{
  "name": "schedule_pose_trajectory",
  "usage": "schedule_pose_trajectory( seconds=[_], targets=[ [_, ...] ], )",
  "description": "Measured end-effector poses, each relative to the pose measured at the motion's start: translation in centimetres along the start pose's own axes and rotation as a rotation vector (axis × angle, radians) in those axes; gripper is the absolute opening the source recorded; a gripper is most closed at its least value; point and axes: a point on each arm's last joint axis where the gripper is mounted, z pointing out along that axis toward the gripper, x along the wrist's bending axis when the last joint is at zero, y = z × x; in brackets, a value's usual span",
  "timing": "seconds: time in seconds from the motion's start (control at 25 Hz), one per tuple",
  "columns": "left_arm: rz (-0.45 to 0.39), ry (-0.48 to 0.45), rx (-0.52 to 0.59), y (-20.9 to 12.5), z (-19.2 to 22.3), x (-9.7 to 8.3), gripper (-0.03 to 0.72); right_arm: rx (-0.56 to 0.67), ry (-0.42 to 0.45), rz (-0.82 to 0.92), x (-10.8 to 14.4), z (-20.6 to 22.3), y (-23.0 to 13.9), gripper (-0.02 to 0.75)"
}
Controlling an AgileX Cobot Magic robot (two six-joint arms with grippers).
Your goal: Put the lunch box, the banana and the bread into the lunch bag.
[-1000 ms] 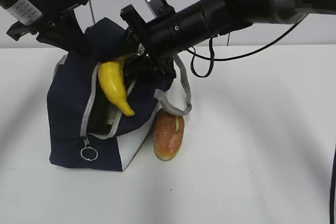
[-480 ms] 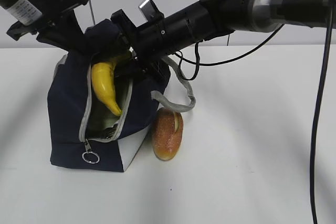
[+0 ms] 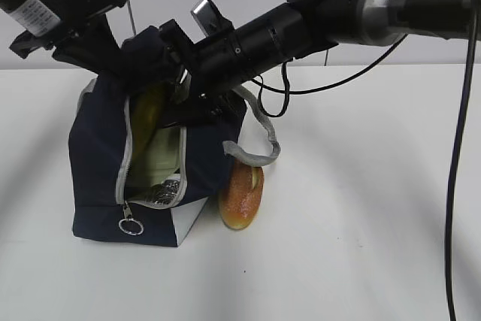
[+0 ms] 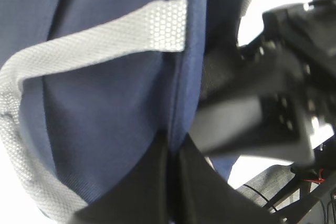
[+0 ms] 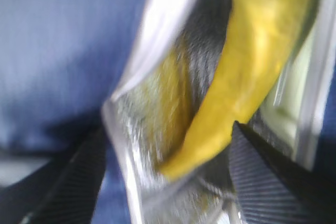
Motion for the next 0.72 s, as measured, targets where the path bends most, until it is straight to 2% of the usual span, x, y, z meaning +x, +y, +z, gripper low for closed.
schedule_pose_trajectory(
  seconds=[0.12, 0.32, 0.48, 0.72],
  targets=[
    [0.000, 0.000, 0.000, 0.0, 0.0, 0.0, -0.003, 0.015, -0.051, -0.079, 1.3, -1.1, -0.4, 0.496],
    [0.000, 0.001, 0.000, 0.0, 0.0, 0.0, -0.003, -0.006, -0.255, -0.249, 5.3, -5.0, -2.2, 0.486],
    [0.001, 0.002, 0.000, 0.0, 0.0, 0.0, -0.003, -0.051, -0.382, -0.299, 6.6, -7.5, -4.7, 0.481],
    [0.001, 0.002, 0.001, 0.0, 0.0, 0.0, -0.003, -0.135, -0.486, -0.248, 4.2, -8.8, -10.2, 0.479]
  ],
)
